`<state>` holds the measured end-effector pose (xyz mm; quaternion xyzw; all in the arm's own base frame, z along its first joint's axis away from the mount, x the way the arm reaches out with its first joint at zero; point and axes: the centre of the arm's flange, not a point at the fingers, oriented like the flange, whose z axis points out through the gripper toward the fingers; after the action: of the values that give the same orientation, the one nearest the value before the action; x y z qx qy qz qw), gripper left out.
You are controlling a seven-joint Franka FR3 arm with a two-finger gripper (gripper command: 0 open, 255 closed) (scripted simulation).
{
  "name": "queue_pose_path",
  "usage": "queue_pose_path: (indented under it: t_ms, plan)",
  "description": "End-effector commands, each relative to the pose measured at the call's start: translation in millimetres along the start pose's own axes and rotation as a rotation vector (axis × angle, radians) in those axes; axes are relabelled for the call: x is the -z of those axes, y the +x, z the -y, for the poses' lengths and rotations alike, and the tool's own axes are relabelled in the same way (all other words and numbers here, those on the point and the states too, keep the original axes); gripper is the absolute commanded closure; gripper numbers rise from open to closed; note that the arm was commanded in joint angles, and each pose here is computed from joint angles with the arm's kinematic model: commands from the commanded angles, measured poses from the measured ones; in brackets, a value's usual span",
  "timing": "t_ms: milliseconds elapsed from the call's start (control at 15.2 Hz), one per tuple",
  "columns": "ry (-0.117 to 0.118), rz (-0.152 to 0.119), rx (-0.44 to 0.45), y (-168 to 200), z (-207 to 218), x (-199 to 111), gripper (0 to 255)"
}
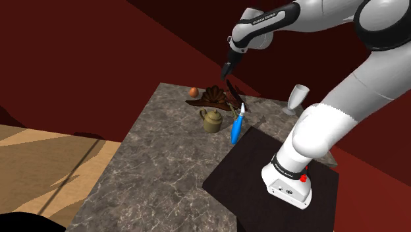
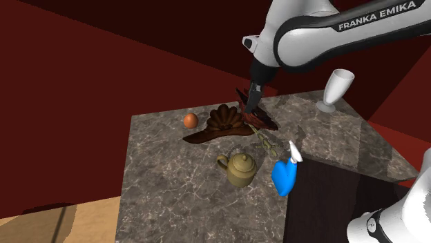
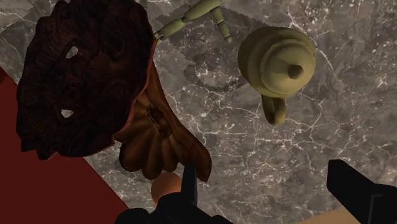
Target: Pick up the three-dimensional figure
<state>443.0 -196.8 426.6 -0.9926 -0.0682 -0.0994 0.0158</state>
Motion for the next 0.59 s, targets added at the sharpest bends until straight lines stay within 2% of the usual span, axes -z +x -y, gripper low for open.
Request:
queue_pose_path:
  t_ms: [0, 528]
  plan:
    - [0.005, -0.004, 0.006, 8, -19, -19, 0]
    - [0.033, -0.019, 0.021, 36, -95, -92, 0]
